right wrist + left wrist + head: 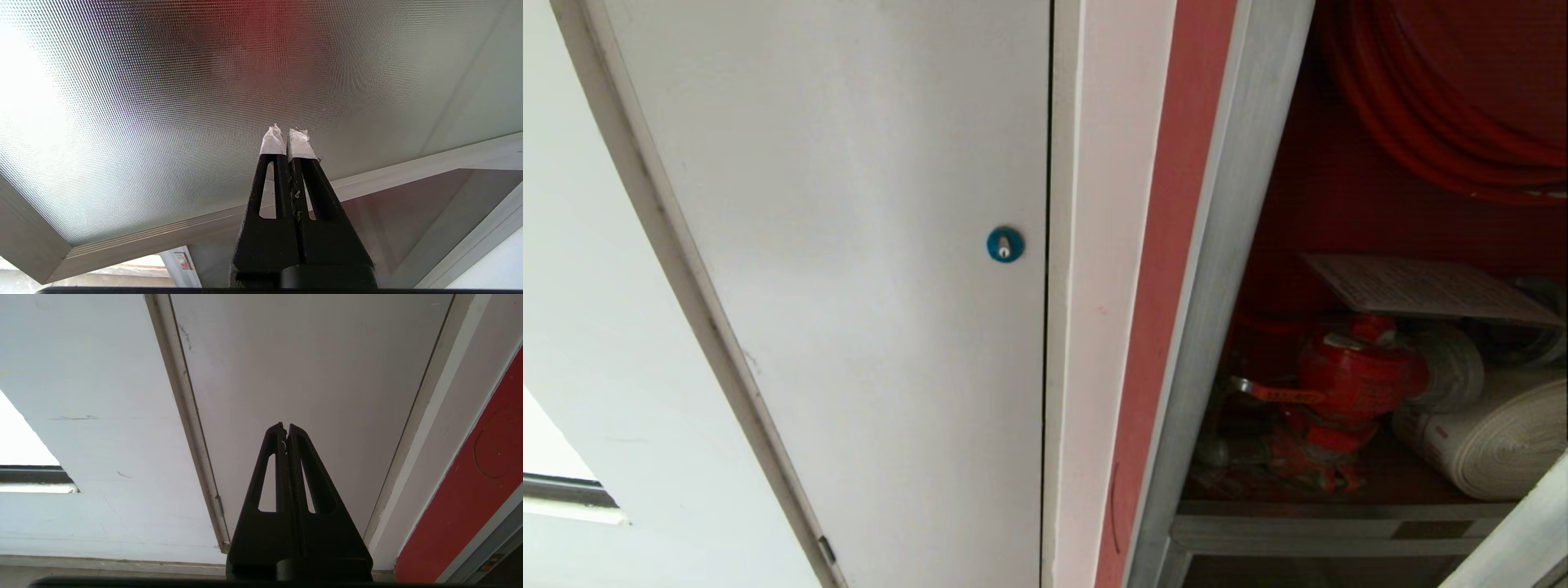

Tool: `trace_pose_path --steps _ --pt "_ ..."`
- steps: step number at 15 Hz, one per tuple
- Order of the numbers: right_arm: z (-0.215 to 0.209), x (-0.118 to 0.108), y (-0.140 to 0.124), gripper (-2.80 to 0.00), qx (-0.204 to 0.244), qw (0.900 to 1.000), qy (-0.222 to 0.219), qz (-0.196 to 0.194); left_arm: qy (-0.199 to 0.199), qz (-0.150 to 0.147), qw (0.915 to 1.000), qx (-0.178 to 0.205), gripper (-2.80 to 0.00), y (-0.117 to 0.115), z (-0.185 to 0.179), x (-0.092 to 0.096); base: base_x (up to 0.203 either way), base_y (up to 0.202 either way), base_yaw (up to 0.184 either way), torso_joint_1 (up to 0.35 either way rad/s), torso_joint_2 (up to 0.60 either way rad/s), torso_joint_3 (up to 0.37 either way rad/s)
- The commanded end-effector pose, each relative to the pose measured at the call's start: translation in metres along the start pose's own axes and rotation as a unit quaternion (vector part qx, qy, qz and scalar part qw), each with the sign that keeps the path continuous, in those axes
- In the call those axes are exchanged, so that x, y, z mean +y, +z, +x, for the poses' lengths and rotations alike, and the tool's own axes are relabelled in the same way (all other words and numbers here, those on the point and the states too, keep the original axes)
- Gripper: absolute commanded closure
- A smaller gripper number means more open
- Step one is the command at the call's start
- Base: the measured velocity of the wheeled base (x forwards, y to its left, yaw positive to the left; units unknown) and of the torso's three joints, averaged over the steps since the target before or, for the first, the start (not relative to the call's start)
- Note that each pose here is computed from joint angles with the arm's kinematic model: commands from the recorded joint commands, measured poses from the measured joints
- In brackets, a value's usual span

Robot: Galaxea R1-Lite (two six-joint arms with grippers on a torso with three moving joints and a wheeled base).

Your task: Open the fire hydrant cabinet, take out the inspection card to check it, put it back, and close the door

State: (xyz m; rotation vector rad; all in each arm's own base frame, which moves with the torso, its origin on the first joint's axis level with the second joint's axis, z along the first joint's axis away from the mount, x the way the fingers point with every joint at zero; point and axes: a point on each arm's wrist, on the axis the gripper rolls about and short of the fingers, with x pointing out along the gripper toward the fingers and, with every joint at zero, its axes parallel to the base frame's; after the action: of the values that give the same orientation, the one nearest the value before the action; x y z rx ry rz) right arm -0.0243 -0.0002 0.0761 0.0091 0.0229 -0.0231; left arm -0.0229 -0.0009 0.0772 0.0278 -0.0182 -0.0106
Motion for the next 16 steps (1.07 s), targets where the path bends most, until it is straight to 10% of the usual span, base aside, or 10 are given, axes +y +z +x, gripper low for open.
trace_pose_path --steps 1,10,16 --pt "0.000 0.000 0.000 0.00 -0.001 1.000 0.000 0.000 0.000 0.000 1.0000 0.004 0.00 -0.002 0.001 0.000 0.000 0.000 0.000 0.000 0.00 0.000" --pt "0.000 0.000 0.000 0.00 -0.002 1.000 0.001 0.011 0.000 0.001 1.0000 0.004 0.00 -0.002 0.001 0.000 0.000 0.000 0.000 0.000 0.00 0.000" --pt "-0.023 0.001 0.062 0.00 -0.072 0.997 0.019 0.028 0.001 0.000 1.0000 0.004 0.00 -0.002 0.001 0.000 0.000 0.000 0.000 0.000 0.00 0.000"
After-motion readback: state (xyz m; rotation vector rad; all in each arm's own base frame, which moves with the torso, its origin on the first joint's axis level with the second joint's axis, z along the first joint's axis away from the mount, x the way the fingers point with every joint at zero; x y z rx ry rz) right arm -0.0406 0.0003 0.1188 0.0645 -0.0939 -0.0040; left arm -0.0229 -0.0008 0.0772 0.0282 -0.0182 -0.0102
